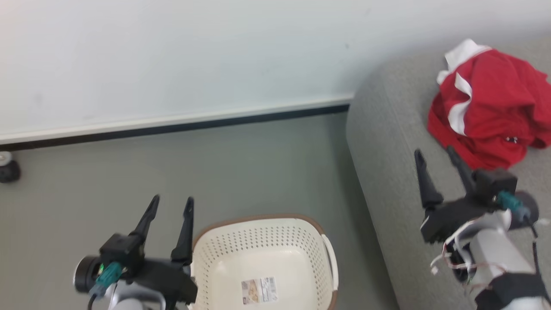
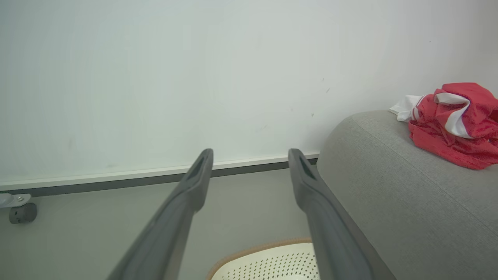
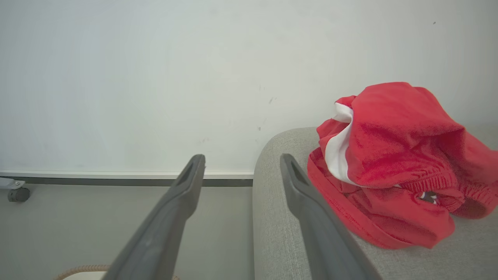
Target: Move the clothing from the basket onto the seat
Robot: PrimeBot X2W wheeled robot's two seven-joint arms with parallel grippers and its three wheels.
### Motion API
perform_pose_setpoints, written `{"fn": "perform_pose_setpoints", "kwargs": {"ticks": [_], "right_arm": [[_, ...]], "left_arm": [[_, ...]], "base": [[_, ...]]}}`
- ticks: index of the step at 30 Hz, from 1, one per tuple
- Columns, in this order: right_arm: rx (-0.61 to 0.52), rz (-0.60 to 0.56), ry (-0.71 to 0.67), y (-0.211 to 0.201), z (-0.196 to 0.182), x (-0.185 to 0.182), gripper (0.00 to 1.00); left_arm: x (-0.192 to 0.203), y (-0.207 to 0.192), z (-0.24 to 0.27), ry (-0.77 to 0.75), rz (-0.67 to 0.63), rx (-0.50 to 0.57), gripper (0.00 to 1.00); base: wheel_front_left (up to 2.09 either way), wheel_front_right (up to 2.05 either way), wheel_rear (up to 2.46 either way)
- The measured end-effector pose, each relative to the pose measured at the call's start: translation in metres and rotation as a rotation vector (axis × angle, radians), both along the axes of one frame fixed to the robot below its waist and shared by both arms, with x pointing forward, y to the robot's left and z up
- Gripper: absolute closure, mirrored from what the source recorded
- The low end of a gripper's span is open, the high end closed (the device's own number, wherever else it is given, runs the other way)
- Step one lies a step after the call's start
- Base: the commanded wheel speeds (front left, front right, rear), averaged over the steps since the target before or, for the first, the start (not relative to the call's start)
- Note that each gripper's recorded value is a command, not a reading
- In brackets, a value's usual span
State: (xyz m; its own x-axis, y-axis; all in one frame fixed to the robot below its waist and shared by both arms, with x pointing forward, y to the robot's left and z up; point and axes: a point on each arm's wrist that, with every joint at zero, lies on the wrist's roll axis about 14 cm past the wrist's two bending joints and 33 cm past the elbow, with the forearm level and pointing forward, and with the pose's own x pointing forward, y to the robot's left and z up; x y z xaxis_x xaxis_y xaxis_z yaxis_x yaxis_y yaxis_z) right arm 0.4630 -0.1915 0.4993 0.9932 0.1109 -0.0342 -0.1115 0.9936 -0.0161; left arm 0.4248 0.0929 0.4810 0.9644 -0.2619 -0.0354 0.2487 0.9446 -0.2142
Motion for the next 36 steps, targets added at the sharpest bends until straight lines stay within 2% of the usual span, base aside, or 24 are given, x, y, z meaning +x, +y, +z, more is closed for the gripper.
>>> {"fn": "perform_pose_setpoints", "kwargs": {"ticks": [9,14,28,36], "right_arm": [[0.067,0.04,-0.051,0.041,0.008,-0.029,0.0],[0.092,0.069,-0.084,0.061,0.016,-0.047,0.0],[0.12,0.014,-0.121,0.056,0.019,-0.085,0.0],[0.131,-0.017,-0.154,0.048,0.029,-0.091,0.0]], "left_arm": [[-0.041,0.069,-0.001,0.007,0.195,0.022,0.0],[-0.061,0.092,0.002,-0.007,0.271,0.025,0.0],[-0.085,0.097,0.005,-0.023,0.322,0.016,0.0],[-0.092,0.099,0.003,-0.022,0.331,0.034,0.0]], "base": [[0.0,0.0,0.0],[0.0,0.0,0.0],[0.0,0.0,0.0],[0.0,0.0,0.0]]}}
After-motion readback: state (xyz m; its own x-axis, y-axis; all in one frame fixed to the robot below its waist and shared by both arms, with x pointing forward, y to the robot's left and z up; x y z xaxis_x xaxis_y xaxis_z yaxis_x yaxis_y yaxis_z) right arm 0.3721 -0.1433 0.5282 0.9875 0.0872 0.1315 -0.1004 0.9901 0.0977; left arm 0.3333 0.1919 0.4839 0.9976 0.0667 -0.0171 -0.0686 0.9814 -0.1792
